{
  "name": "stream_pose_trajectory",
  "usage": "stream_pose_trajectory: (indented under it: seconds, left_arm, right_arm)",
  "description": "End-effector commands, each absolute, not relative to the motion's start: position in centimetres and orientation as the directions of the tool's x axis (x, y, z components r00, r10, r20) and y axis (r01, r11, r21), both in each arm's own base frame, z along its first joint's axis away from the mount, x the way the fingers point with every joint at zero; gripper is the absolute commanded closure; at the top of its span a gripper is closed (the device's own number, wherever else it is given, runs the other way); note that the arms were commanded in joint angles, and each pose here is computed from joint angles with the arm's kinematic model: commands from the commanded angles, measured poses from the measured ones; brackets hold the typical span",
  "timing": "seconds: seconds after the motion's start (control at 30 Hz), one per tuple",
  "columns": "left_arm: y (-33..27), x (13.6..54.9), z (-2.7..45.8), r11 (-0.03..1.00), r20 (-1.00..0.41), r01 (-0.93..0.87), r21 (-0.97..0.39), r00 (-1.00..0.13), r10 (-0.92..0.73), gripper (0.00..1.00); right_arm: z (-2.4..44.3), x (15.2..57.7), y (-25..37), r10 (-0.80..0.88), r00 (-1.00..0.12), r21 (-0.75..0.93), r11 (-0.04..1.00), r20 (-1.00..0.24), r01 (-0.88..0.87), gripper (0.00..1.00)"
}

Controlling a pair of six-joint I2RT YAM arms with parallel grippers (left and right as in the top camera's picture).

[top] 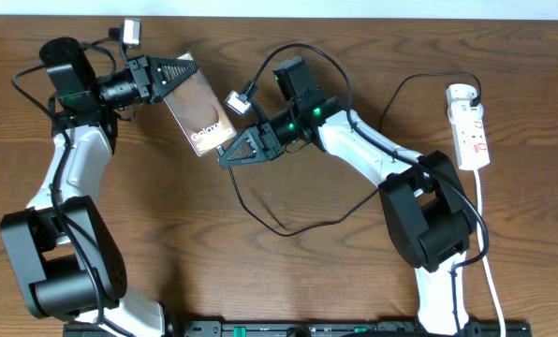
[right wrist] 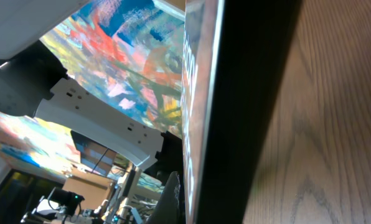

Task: Plug charger to phone and switch on socket
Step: 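Push the USB-C plug into the phone's port with the right gripper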

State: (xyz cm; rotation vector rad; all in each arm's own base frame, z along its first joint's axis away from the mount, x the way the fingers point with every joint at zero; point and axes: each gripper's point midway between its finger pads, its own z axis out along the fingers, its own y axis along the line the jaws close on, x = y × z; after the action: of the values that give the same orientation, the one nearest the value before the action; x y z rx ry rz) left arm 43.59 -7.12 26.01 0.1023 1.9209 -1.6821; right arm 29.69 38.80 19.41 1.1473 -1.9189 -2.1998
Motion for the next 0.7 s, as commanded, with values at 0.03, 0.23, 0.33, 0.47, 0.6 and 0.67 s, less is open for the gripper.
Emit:
stream_pose_trajectory:
  seconds: [0.03, 0.23, 0.33, 0.47, 0.6, 0.67]
  left_arm:
    - [-9.51, 41.51, 26.31, 0.127, -0.487, 0.470, -0.873, -0.850, -0.200, 0.93]
    - [-9.51, 41.47, 26.15, 0.125, -0.473, 0.457, -0.881, -0.857, -0.202, 0.93]
    - [-9.59, 41.45, 26.15, 0.124, -0.473, 0.457, -0.881, -0.858, -0.200, 0.93]
    - [-9.99, 41.36, 26.15, 0.121, -0.480, 0.465, -0.877, -0.856, -0.191, 0.93]
    - [-10.48, 41.24, 26.15, 0.116, -0.480, 0.466, -0.877, -0.858, -0.181, 0.93]
    - [-10.48, 41.23, 26.15, 0.116, -0.480, 0.466, -0.877, -0.858, -0.181, 0.93]
  right_arm:
    - [21.26, 30.84, 38.30, -0.407, -0.690, 0.801, -0.296, -0.599, -0.521, 0.99]
    - [21.21, 31.34, 37.96, -0.398, -0.695, 0.801, -0.286, -0.599, -0.527, 0.99]
    - [21.21, 31.53, 37.80, -0.394, -0.697, 0.801, -0.283, -0.599, -0.528, 0.99]
    - [21.21, 31.59, 37.76, -0.393, -0.697, 0.800, -0.282, -0.599, -0.529, 0.99]
    - [21.21, 31.59, 37.76, -0.393, -0.698, 0.801, -0.282, -0.599, -0.528, 0.99]
    - [21.21, 31.59, 37.76, -0.393, -0.698, 0.801, -0.282, -0.599, -0.528, 0.99]
